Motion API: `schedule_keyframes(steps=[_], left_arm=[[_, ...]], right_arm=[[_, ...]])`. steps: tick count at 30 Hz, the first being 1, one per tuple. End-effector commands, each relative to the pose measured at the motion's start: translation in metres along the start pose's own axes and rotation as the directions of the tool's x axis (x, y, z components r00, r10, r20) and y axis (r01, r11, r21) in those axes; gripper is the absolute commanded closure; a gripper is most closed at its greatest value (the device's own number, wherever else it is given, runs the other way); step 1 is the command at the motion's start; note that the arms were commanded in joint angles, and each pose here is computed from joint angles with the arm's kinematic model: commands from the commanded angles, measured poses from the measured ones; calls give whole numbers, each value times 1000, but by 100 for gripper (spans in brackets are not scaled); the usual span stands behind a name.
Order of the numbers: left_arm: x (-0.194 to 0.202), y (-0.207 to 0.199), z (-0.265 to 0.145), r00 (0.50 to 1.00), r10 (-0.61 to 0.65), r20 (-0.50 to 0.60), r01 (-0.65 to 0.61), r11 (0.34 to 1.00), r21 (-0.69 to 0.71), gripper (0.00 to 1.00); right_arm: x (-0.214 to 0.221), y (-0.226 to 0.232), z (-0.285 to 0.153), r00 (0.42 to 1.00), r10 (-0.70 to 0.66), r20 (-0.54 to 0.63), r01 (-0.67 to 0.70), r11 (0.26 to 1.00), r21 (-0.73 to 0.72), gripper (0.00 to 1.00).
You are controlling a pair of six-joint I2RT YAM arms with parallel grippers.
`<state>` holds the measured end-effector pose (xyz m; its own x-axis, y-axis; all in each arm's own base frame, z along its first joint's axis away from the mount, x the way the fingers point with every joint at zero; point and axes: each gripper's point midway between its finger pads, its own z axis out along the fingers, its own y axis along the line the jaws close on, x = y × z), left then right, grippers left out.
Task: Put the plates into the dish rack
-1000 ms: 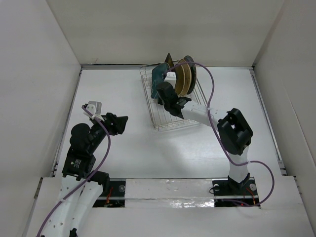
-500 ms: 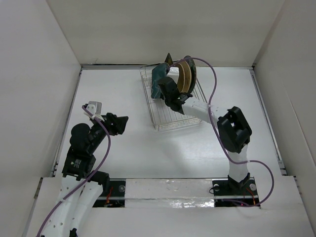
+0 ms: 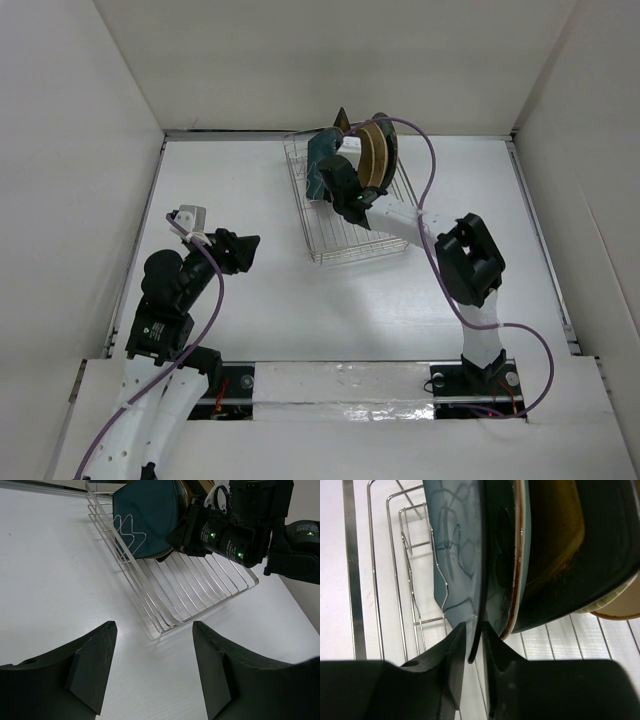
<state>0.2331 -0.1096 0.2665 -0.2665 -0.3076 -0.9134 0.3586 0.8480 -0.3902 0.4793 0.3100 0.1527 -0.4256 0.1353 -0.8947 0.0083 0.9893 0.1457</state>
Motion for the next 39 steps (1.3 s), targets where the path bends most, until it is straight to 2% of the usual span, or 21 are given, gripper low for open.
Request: schedule_keyframes(steps=[1,2,5,10,20,27,35,39], left_arm=[[-16,-10,-1,999,25,47,-27,999,36,41],[-16,-9,-1,999,25,47,-27,999,34,41],[-16,-10,-1,998,26,49,-27,999,35,41],[-17,-10,-1,998,26,52,-28,999,32,41],[-17,-9,-1,998,25,49,-26,999,28,41],[-17,-8,-2,998,24,54,-25,999,23,41],[-18,-8,-2,998,25,58,-26,999,25,41],[-18,-9,-2,998,25,57,-26,999,26,41]], right_arm=[[-3,2,2,1000,20,9,-19,1000,-3,79],[-4,3,3,1000,16,5,-16,1000,1,90],[-16,8,-5,999,17,32,-16,1000,-10,100],[-61,6,-21,993,15,120,-15,1000,-2,100],[-110,17,-38,984,-26,176,31,999,-28,100],[-124,24,-33,980,-64,188,66,998,-6,100],[-142,18,-46,979,-85,187,88,996,-12,100],[-132,14,-49,982,-143,122,145,989,-3,100]])
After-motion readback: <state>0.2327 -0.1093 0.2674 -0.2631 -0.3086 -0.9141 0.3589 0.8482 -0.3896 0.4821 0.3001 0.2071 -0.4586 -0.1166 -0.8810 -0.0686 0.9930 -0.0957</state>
